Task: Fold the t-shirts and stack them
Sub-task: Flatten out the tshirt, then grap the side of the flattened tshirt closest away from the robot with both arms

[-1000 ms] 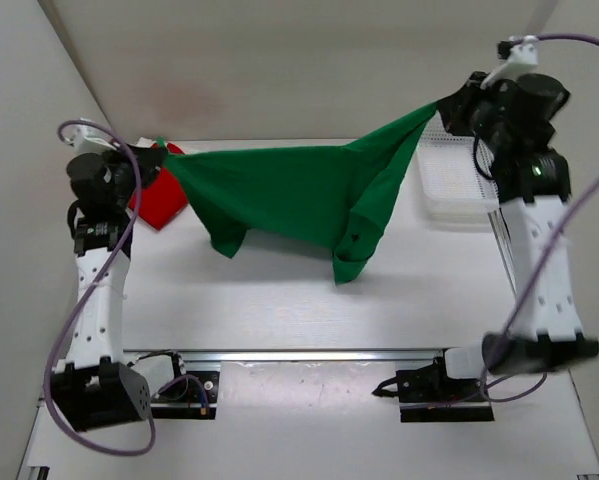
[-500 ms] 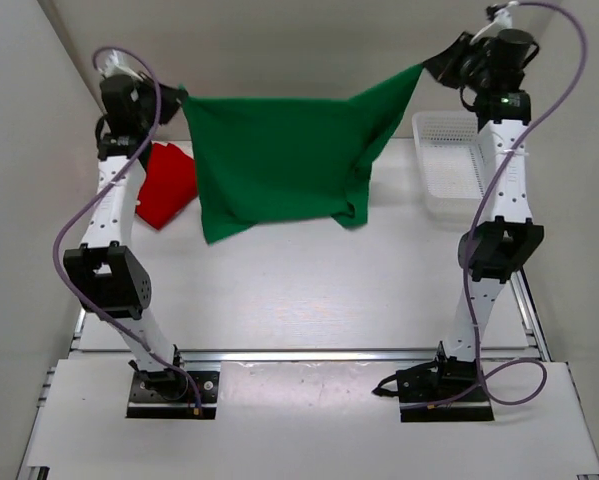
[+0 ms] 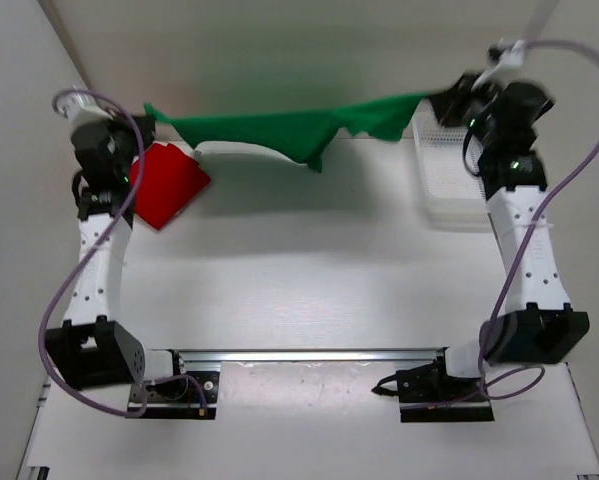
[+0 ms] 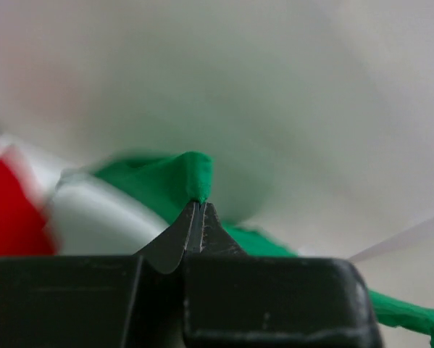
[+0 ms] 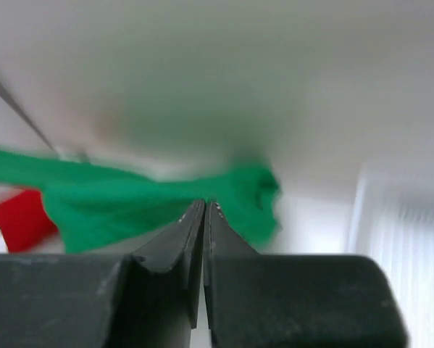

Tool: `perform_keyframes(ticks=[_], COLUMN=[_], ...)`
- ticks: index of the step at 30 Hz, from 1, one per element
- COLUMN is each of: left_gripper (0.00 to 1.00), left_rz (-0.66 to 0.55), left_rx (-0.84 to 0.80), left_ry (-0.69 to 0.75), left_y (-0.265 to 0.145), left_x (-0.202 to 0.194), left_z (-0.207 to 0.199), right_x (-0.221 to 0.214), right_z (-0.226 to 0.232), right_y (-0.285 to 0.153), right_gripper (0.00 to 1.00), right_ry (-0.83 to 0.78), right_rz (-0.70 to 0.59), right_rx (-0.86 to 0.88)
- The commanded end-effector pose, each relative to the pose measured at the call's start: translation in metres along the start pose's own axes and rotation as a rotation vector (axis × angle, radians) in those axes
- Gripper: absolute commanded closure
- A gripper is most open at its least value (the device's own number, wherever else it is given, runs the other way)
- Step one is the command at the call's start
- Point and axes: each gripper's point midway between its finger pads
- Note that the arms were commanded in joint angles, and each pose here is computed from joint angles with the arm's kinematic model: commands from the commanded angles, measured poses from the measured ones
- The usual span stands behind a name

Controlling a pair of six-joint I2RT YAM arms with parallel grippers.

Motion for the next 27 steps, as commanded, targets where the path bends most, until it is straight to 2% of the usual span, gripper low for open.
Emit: perform_keyframes(ticks=[1, 2, 3, 4, 5, 6, 8, 9, 10, 11, 14, 17, 19, 21, 23, 26, 27], left_gripper=[1.00, 1.00, 1.00, 1.00, 1.00, 1.00, 1.00, 1.00, 1.00, 1.00, 1.00, 1.00, 1.00, 1.00, 1.00, 1.00, 1.00], left_rz=[-0.010, 0.003, 0.050, 0.051, 0.130, 0.196, 0.339, 0.376, 0.394, 0.444, 0.487, 0.534, 0.576, 0.603, 0.576, 0.584, 0.552], left_rx=[0.143, 0.187, 0.228, 0.237, 0.294, 0.330, 0.379, 0.390, 0.432, 0.419, 0.437, 0.399, 0.376, 0.389, 0.381, 0.378, 0.372], left_ry=[0.078, 0.078, 0.077, 0.054, 0.026, 0.007, -0.044, -0.066, -0.099, -0.121, -0.114, -0.053, -0.019, 0.014, 0.020, -0.052, -0.054], left_y=[-0.040, -0.060, -0.079, -0.092, -0.107, -0.125, -0.158, -0.167, -0.179, -0.188, -0.211, -0.217, -0.223, -0.230, -0.228, -0.225, -0.219], left_x=[-0.038, -0.061, -0.091, -0.097, -0.136, -0.165, -0.212, -0.222, -0.228, -0.237, -0.249, -0.254, -0.259, -0.261, -0.254, -0.261, -0.254], left_z=[0.050, 0.072, 0.095, 0.100, 0.131, 0.150, 0.179, 0.187, 0.205, 0.207, 0.218, 0.200, 0.193, 0.192, 0.190, 0.196, 0.197], right_x=[-0.153, -0.185, -0.186, -0.238, -0.274, -0.286, -0.337, -0.362, -0.366, -0.382, -0.382, -0.369, -0.370, -0.365, -0.364, -0.373, -0.376], right_z=[-0.039, -0.034, -0.027, -0.021, -0.022, -0.014, 0.002, 0.005, 0.013, 0.021, 0.043, 0.060, 0.066, 0.083, 0.081, 0.081, 0.080], right_y=[-0.028, -0.050, -0.065, -0.083, -0.107, -0.122, -0.163, -0.181, -0.194, -0.208, -0.236, -0.257, -0.275, -0.281, -0.282, -0.277, -0.272], right_gripper=[1.00, 1.00, 1.00, 1.00, 1.00, 1.00, 1.00, 1.00, 1.00, 1.00, 0.99, 1.00, 1.00, 1.00, 1.00, 0.99, 1.00], right_ry=[0.060, 0.115, 0.136, 0.204, 0.246, 0.264, 0.395, 0.428, 0.445, 0.464, 0.469, 0.498, 0.508, 0.539, 0.506, 0.453, 0.438], right_rz=[0.266, 0.308, 0.292, 0.381, 0.434, 0.448, 0.553, 0.605, 0.620, 0.659, 0.664, 0.630, 0.658, 0.653, 0.638, 0.669, 0.678], right_rx=[-0.203, -0.216, -0.217, -0.233, -0.292, -0.303, -0.306, -0.315, -0.312, -0.313, -0.295, -0.263, -0.270, -0.233, -0.261, -0.290, -0.295])
Point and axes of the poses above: each gripper's point midway between its finger pads, its own y axis out along the fingers, its own z axis along the line the jaws close on, x = y × z, and after that the axes turned 1 degree about -y, right-handed
